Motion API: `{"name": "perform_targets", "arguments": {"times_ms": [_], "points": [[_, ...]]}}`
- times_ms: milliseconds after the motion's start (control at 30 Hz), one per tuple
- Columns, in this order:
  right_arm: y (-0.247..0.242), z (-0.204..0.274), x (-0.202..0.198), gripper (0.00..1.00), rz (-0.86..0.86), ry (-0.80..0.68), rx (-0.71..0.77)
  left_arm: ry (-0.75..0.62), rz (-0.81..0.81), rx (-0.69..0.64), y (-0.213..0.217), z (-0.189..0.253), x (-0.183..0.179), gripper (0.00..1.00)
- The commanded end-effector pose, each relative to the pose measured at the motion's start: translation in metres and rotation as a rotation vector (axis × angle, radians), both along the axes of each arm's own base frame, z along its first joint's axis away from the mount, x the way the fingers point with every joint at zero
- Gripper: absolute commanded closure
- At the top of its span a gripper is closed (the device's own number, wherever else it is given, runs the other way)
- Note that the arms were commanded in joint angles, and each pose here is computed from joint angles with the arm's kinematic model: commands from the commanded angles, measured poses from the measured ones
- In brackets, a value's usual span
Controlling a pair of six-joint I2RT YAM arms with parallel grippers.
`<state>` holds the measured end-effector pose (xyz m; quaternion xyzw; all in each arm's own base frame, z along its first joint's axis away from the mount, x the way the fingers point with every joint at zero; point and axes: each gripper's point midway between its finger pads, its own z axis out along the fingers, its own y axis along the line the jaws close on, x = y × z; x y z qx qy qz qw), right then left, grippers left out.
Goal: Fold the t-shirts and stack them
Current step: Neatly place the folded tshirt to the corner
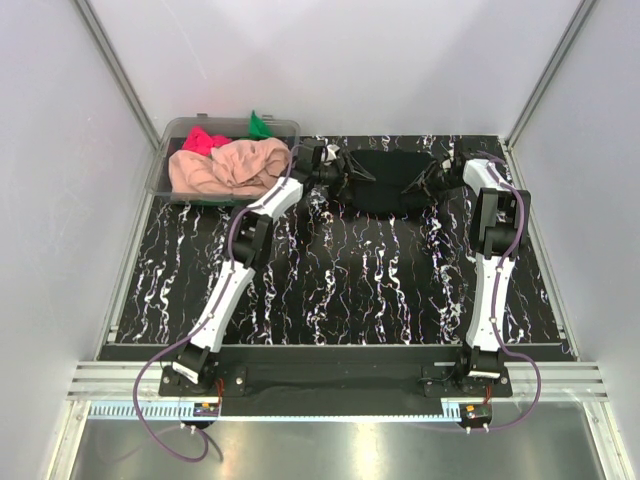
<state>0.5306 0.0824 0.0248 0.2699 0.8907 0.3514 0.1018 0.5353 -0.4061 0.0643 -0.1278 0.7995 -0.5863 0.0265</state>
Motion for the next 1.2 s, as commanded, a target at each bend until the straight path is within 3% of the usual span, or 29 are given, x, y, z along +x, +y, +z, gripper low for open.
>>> {"name": "perform_targets", "arguments": {"times_ms": [0, 100, 167, 467, 833, 1033, 1167], "points": [[-0.001, 0.024, 0.008, 0.53, 0.001, -0.066, 0.013, -0.070, -0.010, -0.033, 0.008, 0.036, 0.005, 0.15], [-0.001, 0.030, 0.005, 0.47, 0.000, -0.076, 0.013, -0.084, -0.026, -0.032, 0.007, 0.042, 0.000, 0.04], [-0.001, 0.040, 0.004, 0.44, 0.002, -0.094, 0.009, -0.091, -0.036, -0.031, 0.005, 0.045, -0.003, 0.01], [-0.016, 0.080, -0.024, 0.40, 0.007, -0.107, -0.121, -0.142, -0.078, 0.001, 0.002, 0.085, -0.026, 0.01], [-0.060, 0.114, -0.064, 0.28, -0.011, 0.012, -0.402, -0.180, -0.114, 0.098, 0.009, 0.123, -0.064, 0.01], [-0.060, 0.174, -0.076, 0.29, -0.041, -0.111, -0.422, -0.237, -0.120, 0.255, 0.030, 0.143, -0.095, 0.01], [-0.048, 0.217, -0.099, 0.29, -0.051, -0.208, -0.397, -0.254, -0.115, 0.448, 0.062, 0.130, -0.122, 0.01]]}}
